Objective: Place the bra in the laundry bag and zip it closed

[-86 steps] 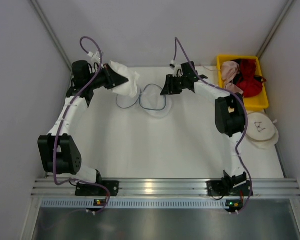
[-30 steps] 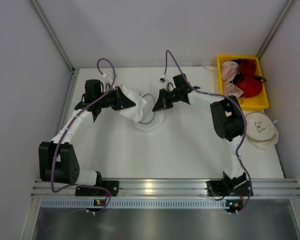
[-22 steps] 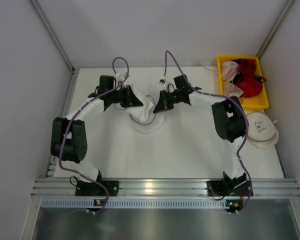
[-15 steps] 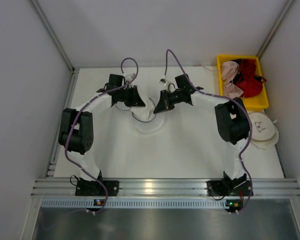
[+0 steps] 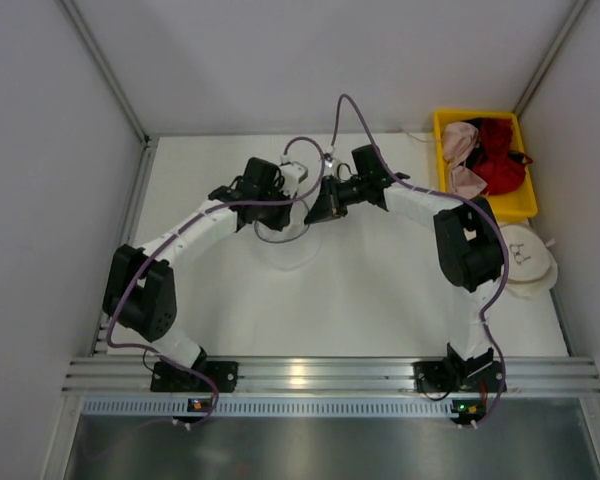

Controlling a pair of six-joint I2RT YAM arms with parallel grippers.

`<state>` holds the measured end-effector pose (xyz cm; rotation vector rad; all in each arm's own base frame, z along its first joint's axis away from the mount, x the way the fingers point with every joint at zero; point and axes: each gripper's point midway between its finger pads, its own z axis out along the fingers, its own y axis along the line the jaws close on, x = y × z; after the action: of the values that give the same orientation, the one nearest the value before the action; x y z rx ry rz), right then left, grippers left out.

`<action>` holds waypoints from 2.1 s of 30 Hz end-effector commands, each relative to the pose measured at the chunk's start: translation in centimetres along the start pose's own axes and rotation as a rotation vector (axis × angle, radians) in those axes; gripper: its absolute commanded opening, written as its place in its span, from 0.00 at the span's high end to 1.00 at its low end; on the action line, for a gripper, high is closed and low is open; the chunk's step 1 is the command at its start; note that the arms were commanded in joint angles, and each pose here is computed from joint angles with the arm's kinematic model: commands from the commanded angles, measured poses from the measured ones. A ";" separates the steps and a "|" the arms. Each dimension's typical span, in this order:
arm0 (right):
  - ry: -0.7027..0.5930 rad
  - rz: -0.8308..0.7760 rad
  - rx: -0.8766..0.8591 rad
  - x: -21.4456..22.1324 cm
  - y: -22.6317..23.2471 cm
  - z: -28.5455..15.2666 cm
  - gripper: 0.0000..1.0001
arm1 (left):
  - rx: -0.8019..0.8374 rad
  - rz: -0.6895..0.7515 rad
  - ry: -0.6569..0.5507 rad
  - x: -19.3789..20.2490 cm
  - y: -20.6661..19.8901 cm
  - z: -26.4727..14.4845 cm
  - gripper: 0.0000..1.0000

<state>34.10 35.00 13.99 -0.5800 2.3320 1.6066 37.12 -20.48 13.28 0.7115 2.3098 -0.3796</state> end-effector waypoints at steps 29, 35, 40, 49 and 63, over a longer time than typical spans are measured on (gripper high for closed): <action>-0.009 -0.014 0.033 0.2 -1.6 -2.8 1.00 | 0.065 0.035 -0.024 -1.5 -8.7 -1.8 0.30; -0.013 -0.020 0.029 -0.3 -1.0 -3.0 1.00 | 0.114 -0.064 -0.038 -1.7 -8.0 -2.8 0.46; -0.016 -0.012 0.023 -0.6 -0.6 -3.1 1.00 | 0.182 -0.226 0.021 -0.3 -6.5 -1.6 0.60; -0.007 -0.019 0.016 -0.9 0.5 -3.3 1.00 | 0.393 -0.433 -0.010 0.0 -7.4 1.0 0.87; -0.060 0.259 -0.096 -1.5 5.6 -4.1 1.00 | 0.008 -0.535 0.218 6.8 -4.2 8.9 0.98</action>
<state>33.77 32.50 14.54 -0.2350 2.5111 1.7014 33.73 -26.95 3.53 0.2060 2.6828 -0.7523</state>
